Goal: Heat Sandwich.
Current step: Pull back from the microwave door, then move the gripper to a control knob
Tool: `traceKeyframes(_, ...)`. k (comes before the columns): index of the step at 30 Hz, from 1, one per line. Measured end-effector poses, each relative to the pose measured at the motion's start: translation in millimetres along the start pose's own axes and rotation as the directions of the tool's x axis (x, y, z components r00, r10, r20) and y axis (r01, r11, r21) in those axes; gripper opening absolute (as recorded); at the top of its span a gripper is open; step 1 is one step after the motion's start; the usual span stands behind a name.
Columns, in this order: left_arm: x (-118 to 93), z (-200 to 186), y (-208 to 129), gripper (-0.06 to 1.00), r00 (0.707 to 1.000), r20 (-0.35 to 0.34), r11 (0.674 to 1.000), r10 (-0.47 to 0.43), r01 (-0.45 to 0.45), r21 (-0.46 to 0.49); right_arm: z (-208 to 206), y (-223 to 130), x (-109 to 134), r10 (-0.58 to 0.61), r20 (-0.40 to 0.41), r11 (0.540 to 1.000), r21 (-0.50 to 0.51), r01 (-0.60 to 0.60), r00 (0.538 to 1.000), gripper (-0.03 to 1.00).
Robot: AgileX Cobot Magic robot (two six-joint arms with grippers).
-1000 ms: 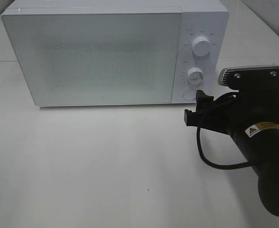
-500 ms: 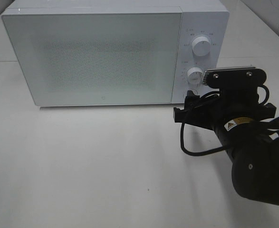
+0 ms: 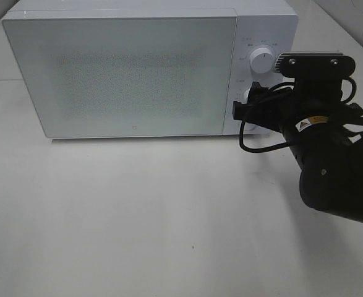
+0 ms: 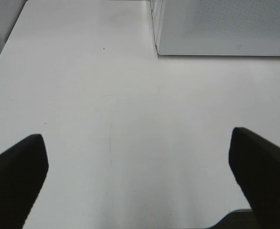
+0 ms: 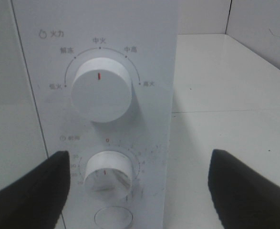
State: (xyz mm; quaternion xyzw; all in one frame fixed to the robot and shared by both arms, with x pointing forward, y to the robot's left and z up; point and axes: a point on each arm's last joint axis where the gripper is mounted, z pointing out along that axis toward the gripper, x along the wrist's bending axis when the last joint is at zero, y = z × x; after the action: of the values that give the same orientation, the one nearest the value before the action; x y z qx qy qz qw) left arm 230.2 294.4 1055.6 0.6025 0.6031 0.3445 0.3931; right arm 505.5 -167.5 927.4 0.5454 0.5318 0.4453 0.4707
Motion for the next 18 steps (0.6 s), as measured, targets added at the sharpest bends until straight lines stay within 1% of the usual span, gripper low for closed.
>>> traceKeyframes(7, 0, 0, 0, 0.98, 1.000, 0.000, 1.000, 0.000, 0.000, 0.000, 8, 1, -1, 0.014, 0.003, 1.000, -0.006, -0.014, 1.000, 0.77)
traceKeyframes(12, 0, 0, 0, 0.98, 1.000, 0.000, 1.000, 0.000, 0.000, 0.000, 19, -11, 5, -0.002, 0.001, 1.000, 0.020, 0.002, 1.000, 0.77)
traceKeyframes(18, 0, 0, 0, 0.98, 1.000, 0.000, 1.000, 0.000, 0.000, 0.000, 30, -18, 13, 0.011, -0.001, 1.000, 0.024, -0.011, 1.000, 0.77)
